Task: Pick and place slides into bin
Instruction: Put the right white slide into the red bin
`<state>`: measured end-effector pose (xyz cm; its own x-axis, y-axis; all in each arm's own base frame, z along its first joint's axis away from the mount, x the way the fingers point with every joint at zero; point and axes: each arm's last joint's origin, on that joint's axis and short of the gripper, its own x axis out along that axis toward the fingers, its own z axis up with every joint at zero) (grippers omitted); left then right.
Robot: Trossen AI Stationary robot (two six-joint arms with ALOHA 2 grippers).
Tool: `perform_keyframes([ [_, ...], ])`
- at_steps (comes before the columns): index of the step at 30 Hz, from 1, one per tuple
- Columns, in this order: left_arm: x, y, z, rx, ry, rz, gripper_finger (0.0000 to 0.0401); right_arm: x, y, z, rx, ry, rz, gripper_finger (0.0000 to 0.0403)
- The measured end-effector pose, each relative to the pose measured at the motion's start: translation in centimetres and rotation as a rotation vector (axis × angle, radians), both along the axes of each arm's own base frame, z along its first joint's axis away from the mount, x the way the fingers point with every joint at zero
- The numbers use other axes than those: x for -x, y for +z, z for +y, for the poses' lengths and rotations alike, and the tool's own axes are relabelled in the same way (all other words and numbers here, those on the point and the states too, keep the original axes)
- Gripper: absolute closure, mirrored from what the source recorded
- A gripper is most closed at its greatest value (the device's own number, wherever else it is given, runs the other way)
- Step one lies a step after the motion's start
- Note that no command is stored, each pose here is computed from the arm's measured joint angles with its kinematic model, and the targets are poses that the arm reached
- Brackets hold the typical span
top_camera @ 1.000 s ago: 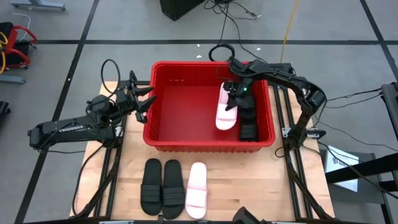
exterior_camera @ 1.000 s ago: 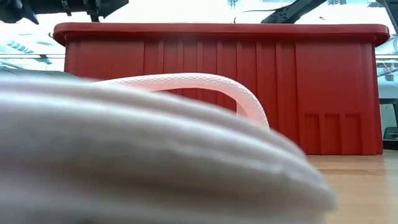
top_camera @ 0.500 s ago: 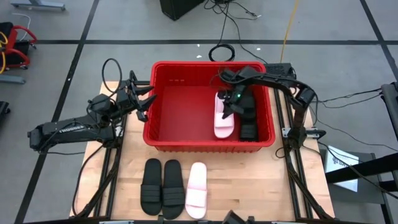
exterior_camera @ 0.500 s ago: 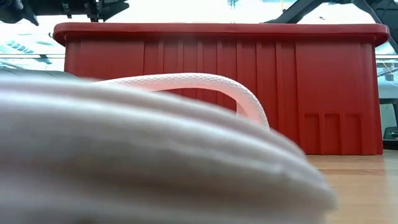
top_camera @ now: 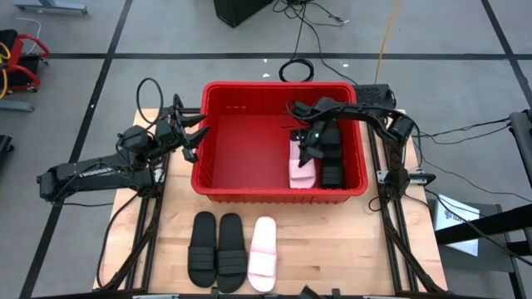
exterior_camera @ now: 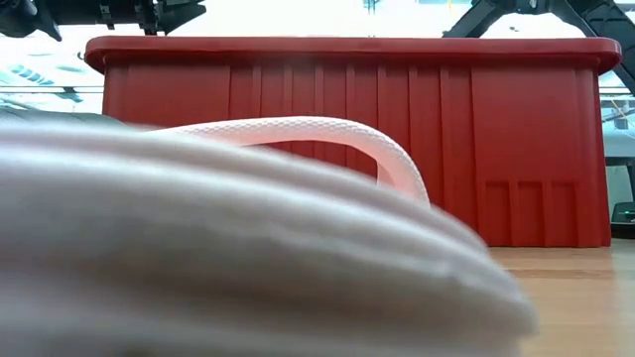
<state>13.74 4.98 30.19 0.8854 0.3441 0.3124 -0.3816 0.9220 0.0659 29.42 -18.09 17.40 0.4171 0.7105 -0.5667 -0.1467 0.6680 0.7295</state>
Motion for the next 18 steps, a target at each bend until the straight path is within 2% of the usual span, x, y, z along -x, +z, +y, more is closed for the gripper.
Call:
perform_keyframes([
  [18, 0.0, -0.1, 0.0, 0.001, 0.009, 0.013, 0.0217, 1.5, -3.2, 1.7, -0.057, -0.027, 0.096, 0.0399],
])
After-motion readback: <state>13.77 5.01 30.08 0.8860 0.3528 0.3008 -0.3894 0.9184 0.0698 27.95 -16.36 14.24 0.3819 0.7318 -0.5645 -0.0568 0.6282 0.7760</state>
